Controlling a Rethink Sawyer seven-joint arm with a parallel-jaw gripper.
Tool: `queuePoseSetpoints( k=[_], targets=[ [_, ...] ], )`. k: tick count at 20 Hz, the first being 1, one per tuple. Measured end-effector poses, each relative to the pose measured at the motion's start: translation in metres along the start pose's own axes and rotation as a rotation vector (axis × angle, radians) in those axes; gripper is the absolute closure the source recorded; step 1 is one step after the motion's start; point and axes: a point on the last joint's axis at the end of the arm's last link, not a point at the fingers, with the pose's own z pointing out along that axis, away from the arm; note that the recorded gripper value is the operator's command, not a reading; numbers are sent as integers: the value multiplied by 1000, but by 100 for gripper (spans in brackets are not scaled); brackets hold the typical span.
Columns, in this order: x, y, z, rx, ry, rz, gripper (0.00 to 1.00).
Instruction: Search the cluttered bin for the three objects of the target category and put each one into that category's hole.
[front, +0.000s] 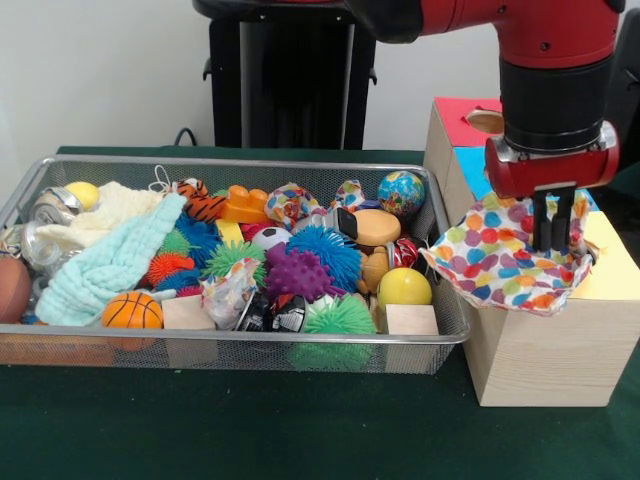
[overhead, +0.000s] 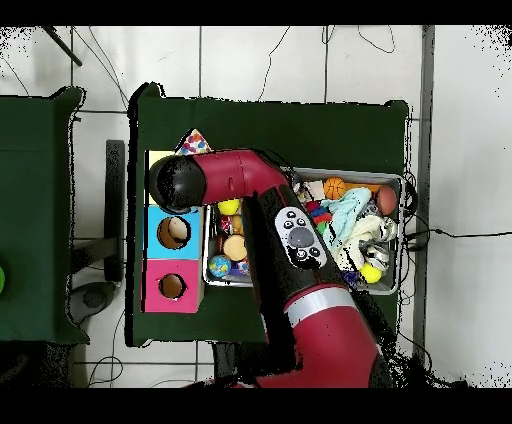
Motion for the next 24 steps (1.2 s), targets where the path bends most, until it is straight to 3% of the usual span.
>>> queuePoseSetpoints(
  k=[4,9,12,17,19,24],
  targets=[
    [4,2,-10,6,-2,-7,100],
    [0,4,-42,10,-21,-1,100],
    [-5,1,-73,14,-20,20,100],
    [-13,-14,-115,21,-16,60,100],
    [-18,-29,-134,29,-36,80,100],
    [-20,-55,-154,43,-62,113,100]
  ],
)
